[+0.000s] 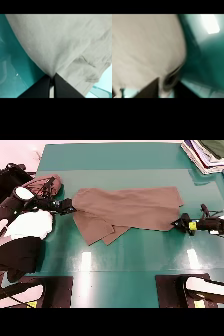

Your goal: Fold the shirts.

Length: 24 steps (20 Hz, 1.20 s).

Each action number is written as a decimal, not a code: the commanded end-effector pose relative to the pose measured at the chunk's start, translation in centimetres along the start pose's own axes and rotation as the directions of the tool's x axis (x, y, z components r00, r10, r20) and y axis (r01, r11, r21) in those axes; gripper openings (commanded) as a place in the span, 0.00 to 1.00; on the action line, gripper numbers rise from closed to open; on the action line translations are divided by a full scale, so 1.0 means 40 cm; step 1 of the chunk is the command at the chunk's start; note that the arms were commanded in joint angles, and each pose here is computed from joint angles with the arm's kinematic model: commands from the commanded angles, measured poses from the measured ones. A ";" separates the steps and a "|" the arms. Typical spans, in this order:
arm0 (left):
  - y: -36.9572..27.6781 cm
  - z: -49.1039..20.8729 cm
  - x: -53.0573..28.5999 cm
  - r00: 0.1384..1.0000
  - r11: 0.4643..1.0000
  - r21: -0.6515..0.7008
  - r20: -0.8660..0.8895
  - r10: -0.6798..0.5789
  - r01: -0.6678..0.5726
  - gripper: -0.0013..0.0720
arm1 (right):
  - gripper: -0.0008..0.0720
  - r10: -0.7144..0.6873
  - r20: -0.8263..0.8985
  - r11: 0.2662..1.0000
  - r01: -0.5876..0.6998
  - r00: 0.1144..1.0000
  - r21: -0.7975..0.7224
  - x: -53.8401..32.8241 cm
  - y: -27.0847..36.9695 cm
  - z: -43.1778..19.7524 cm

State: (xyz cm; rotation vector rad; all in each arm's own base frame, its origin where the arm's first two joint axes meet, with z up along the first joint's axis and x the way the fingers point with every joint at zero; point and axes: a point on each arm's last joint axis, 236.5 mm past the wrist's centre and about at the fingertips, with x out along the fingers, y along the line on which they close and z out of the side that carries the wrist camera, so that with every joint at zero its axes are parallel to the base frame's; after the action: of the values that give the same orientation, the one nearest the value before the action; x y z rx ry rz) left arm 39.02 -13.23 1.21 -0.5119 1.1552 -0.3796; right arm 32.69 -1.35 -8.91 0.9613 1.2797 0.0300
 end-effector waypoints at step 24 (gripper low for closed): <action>-0.731 0.049 -1.251 0.414 0.791 0.561 0.798 -0.438 -0.245 0.05 | 0.03 0.344 0.786 0.661 0.462 0.514 -0.591 -1.171 0.786 -0.162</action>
State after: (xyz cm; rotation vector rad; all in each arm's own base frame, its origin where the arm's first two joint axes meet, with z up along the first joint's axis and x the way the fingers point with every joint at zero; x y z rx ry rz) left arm 18.95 -10.45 58.98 -0.0966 -0.2483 -0.4784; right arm 25.33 -0.51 48.93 0.0222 0.1550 0.0331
